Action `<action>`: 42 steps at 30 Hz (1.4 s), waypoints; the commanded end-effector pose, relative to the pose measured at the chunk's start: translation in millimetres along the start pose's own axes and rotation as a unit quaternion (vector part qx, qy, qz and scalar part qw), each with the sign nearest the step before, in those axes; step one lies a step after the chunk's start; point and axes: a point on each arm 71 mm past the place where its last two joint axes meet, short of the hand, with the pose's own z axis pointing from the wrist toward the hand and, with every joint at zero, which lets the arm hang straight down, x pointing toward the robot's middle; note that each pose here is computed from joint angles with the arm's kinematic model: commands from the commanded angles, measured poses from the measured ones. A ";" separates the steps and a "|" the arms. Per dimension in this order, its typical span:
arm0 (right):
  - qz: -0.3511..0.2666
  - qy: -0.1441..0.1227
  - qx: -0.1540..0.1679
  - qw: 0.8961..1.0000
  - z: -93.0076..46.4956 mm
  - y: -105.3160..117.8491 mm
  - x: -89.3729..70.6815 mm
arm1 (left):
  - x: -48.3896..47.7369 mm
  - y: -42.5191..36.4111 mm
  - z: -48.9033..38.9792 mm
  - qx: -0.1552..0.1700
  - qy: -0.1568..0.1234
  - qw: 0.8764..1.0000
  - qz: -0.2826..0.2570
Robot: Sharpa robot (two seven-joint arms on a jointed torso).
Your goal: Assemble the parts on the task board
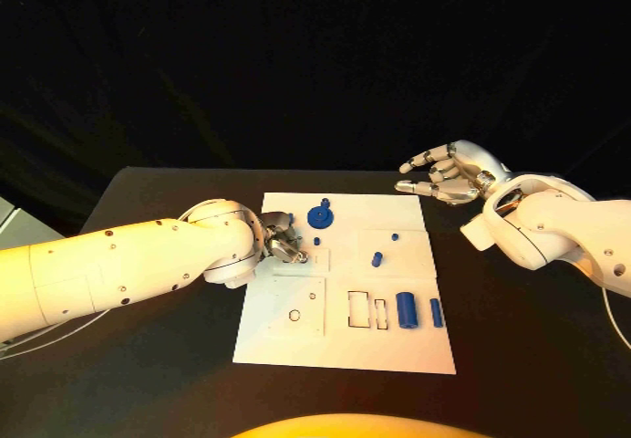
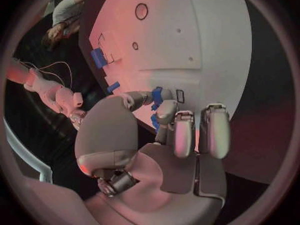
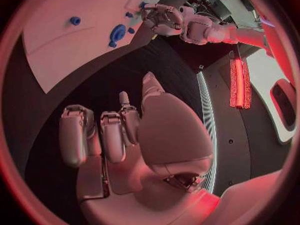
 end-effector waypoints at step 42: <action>-0.005 0.011 -0.004 1.000 -0.2 0.9 2.2 | 8.5 -5.9 12.3 -0.011 0.056 0.998 0.017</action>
